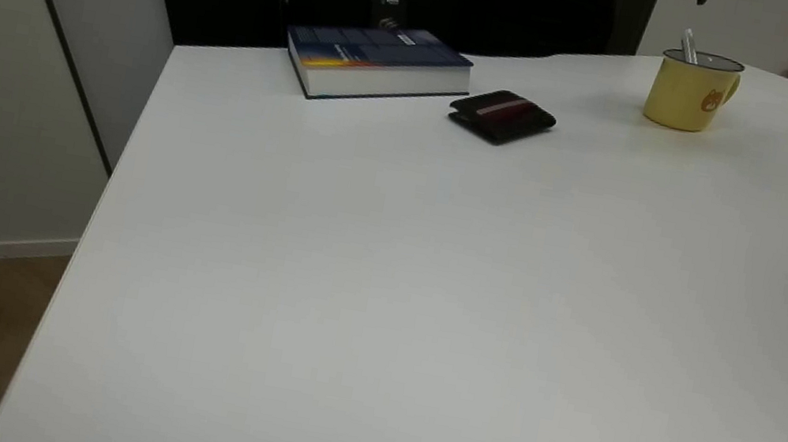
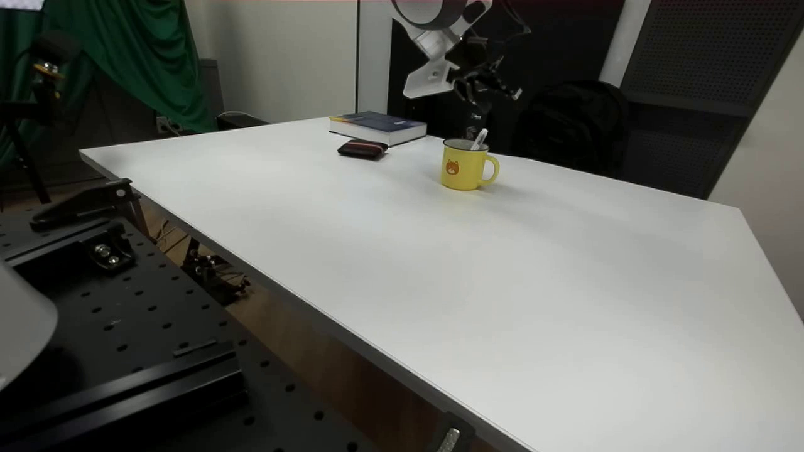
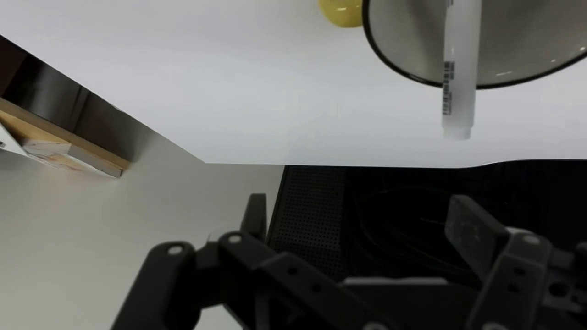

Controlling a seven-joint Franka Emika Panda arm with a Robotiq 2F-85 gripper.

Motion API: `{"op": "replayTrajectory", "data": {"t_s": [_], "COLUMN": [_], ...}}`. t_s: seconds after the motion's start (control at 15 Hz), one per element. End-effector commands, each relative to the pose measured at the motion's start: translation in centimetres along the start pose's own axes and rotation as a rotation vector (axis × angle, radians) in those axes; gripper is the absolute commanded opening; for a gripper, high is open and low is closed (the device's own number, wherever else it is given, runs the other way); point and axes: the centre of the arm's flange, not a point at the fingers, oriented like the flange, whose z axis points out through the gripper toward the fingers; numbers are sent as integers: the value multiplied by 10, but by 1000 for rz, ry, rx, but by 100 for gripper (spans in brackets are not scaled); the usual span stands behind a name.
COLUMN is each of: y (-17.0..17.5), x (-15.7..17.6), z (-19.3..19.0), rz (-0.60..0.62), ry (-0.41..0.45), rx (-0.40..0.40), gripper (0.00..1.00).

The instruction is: Put the marker on the table

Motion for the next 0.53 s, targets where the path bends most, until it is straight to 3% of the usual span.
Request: {"op": "replayTrajectory", "data": {"t_s": [0.0, 0.47], "y": [-6, -24], "x": [-13, -22], "z": [31, 42], "rz": [14, 4], "ry": [25, 35], "rx": [28, 66], "gripper": [100, 100]}}
